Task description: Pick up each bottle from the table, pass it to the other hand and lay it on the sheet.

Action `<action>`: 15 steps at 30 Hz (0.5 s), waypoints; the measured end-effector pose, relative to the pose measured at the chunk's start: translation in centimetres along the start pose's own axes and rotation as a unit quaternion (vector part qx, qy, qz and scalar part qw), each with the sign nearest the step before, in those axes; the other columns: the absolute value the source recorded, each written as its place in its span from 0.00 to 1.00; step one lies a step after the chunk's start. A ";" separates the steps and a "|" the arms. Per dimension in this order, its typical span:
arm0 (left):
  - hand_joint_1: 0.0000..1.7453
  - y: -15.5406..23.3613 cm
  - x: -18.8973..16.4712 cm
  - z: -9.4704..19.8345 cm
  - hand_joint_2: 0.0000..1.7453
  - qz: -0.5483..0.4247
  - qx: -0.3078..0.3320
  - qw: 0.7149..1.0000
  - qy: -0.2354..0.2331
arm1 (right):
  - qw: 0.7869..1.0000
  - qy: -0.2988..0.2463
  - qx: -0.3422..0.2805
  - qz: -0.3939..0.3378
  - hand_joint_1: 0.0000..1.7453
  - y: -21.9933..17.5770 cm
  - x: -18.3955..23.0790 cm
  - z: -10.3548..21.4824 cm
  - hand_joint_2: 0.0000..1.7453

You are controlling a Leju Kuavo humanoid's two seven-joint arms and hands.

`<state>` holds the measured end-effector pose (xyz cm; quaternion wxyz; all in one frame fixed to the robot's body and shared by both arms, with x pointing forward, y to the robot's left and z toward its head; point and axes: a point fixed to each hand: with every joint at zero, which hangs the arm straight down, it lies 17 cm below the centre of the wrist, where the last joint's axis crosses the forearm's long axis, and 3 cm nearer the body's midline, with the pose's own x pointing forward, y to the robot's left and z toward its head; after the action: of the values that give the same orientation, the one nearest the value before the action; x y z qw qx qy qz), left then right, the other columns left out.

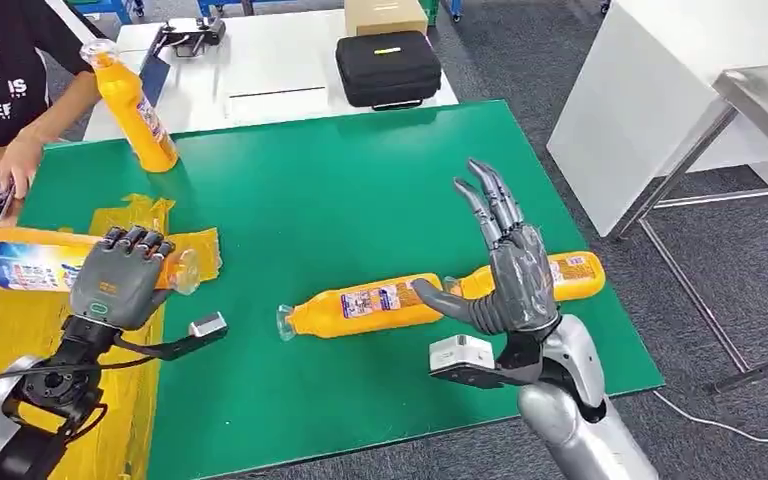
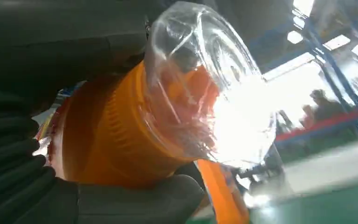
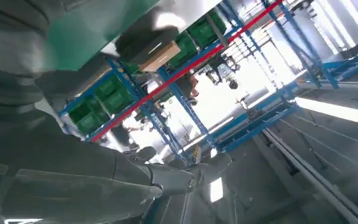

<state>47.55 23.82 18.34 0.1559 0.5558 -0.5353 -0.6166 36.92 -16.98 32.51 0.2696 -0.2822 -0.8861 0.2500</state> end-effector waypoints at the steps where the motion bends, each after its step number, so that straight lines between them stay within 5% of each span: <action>1: 1.00 -0.8 0.2 0.1 1.00 0.000 -0.014 1.000 -0.008 | 1.000 0.000 -0.001 0.006 0.00 -0.2 0.0 0.1 1.00; 7: 1.00 -6.3 0.2 0.9 1.00 0.023 -0.091 0.995 -0.020 | 0.999 0.010 0.009 0.033 0.00 -0.7 -0.8 1.3 1.00; 8: 0.78 -7.1 0.3 1.1 1.00 0.029 -0.101 0.994 -0.018 | 0.999 0.015 0.014 0.036 0.00 -0.6 -1.0 1.5 1.00; 9: 0.00 -8.0 0.4 1.4 1.00 0.037 -0.113 0.993 -0.014 | 0.999 0.020 0.020 0.041 0.00 -0.5 -1.3 1.8 1.00; 15: 0.00 -12.6 1.2 2.9 1.00 0.080 -0.186 0.979 0.016 | 0.995 0.049 0.064 0.065 0.00 0.8 -2.8 3.2 1.00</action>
<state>49.75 29.03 6.67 0.3141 0.4820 -0.4519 -0.6818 37.22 -19.14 28.78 0.3133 -0.3335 -0.8337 0.3093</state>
